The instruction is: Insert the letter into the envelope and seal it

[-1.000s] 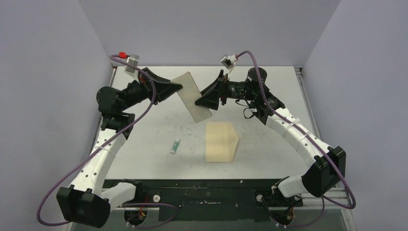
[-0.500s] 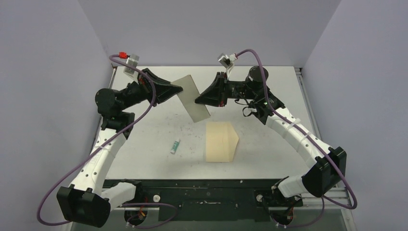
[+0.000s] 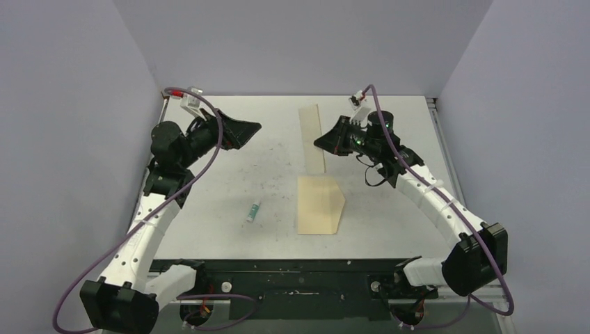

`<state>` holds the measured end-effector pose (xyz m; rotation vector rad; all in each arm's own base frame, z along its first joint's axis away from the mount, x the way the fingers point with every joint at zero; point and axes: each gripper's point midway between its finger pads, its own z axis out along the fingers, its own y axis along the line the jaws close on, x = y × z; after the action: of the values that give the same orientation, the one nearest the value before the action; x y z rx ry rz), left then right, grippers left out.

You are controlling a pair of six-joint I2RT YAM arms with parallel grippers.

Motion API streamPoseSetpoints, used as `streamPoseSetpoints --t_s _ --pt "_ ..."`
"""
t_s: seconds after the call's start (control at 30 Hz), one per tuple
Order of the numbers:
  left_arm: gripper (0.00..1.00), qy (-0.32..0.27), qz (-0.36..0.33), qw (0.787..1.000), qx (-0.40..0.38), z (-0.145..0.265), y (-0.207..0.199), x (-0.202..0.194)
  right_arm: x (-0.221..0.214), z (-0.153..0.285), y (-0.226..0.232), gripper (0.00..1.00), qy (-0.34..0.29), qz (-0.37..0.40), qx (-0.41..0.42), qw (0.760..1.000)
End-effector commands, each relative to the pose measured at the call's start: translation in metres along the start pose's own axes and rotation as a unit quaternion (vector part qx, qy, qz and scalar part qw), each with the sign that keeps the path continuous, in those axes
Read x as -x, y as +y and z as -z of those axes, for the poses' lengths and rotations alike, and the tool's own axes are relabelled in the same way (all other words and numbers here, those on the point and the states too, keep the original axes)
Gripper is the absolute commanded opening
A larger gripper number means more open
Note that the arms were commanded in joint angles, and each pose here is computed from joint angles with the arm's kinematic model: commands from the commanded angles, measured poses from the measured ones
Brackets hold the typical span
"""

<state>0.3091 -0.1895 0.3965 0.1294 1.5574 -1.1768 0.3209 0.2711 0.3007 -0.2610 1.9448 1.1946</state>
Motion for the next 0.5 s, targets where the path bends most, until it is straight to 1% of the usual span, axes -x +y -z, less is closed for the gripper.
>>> streamPoseSetpoints --t_s 0.0,0.07,0.1,0.17,0.27,0.4,0.47 --pt "0.84 0.028 0.057 0.990 0.123 0.010 0.060 -0.039 -0.033 0.019 -0.070 0.05 0.002 -0.057 -0.181 0.982" --pt "0.84 0.050 0.102 0.986 0.126 0.006 0.067 -0.063 -0.054 0.027 -0.093 0.05 0.011 -0.085 -0.227 0.970" --pt "0.84 0.064 0.129 0.981 0.126 0.004 0.069 -0.080 -0.065 0.029 -0.101 0.05 0.015 -0.099 -0.241 0.966" --pt "0.83 0.100 0.160 0.973 0.132 -0.001 0.071 -0.112 -0.083 0.036 -0.115 0.05 0.018 -0.117 -0.262 0.958" --pt "0.82 0.162 0.182 0.956 0.161 -0.006 0.076 -0.167 -0.106 0.046 -0.134 0.05 0.017 -0.136 -0.286 0.948" --pt "0.78 0.217 0.211 0.933 0.194 -0.005 0.089 -0.220 -0.137 0.055 -0.156 0.05 0.025 -0.145 -0.302 0.942" --pt "0.76 0.236 0.211 0.928 0.198 -0.005 0.091 -0.238 -0.147 0.055 -0.162 0.05 0.028 -0.139 -0.298 0.944"
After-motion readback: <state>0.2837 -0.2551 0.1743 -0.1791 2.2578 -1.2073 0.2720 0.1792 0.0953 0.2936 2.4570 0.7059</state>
